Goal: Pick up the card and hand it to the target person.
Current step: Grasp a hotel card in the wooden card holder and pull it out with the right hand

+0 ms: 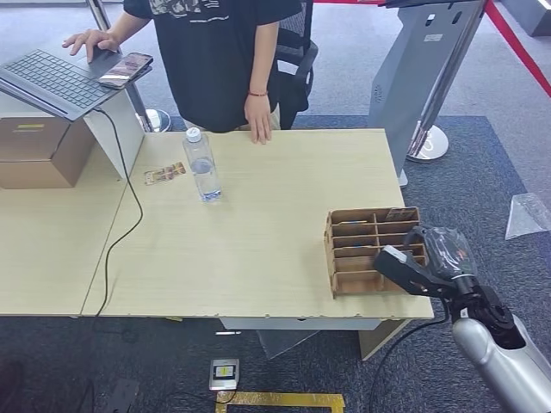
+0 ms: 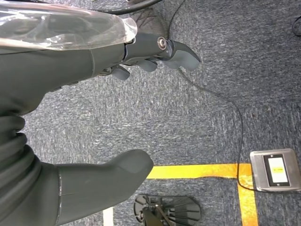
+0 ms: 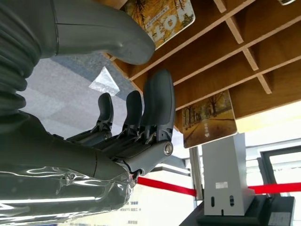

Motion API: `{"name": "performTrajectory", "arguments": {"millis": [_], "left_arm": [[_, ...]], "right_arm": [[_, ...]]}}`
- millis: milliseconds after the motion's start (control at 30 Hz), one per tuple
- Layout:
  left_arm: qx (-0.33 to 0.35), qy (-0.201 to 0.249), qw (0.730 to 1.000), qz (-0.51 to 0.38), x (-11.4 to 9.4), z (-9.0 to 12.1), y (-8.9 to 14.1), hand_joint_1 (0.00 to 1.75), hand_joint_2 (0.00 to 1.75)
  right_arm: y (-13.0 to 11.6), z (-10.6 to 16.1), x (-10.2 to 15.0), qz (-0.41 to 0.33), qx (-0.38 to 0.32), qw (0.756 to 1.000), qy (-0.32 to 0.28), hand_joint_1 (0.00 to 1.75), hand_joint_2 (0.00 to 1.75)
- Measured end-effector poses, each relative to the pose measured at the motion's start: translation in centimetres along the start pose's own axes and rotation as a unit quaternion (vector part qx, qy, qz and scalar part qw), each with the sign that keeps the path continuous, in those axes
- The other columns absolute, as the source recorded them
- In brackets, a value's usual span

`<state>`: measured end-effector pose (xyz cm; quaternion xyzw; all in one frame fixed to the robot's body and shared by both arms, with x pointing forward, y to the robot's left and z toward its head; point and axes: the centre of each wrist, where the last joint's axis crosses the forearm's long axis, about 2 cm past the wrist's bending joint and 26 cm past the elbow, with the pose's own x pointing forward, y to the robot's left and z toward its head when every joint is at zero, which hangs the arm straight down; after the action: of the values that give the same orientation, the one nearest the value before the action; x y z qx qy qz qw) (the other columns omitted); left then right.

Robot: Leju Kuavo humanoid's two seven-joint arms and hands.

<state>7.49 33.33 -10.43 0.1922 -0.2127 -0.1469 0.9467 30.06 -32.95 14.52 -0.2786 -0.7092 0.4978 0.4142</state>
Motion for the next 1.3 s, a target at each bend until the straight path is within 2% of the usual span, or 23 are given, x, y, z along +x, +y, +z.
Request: {"name": "performTrajectory", "arguments": {"millis": [200, 667, 867, 1033, 1300], "left_arm": [[-0.001, -0.001, 1.000, -0.001, 0.00, 0.00, -0.01, 0.00, 1.75], [-0.001, -0.001, 1.000, -0.002, 0.00, 0.00, -0.01, 0.00, 1.75], [-0.001, -0.001, 1.000, -0.001, 0.00, 0.00, -0.01, 0.00, 1.75], [-0.001, 0.000, 1.000, 0.001, 0.00, 0.00, -0.01, 0.00, 1.75], [0.000, 0.000, 1.000, 0.002, 0.00, 0.01, -0.03, 0.00, 1.75]], "right_arm": [[0.31, 0.06, -0.49, 0.007, 0.008, 1.000, 0.008, 1.12, 1.75], [0.76, -0.15, -0.96, 0.031, 0.023, 0.999, 0.017, 1.05, 1.75], [0.78, -0.38, -0.89, 0.035, 0.025, 0.999, 0.015, 1.00, 1.75], [0.76, -0.63, -0.74, 0.037, 0.026, 0.999, 0.011, 0.86, 1.75], [0.85, -0.89, -0.47, 0.042, 0.028, 0.999, 0.007, 0.83, 1.75]]}}
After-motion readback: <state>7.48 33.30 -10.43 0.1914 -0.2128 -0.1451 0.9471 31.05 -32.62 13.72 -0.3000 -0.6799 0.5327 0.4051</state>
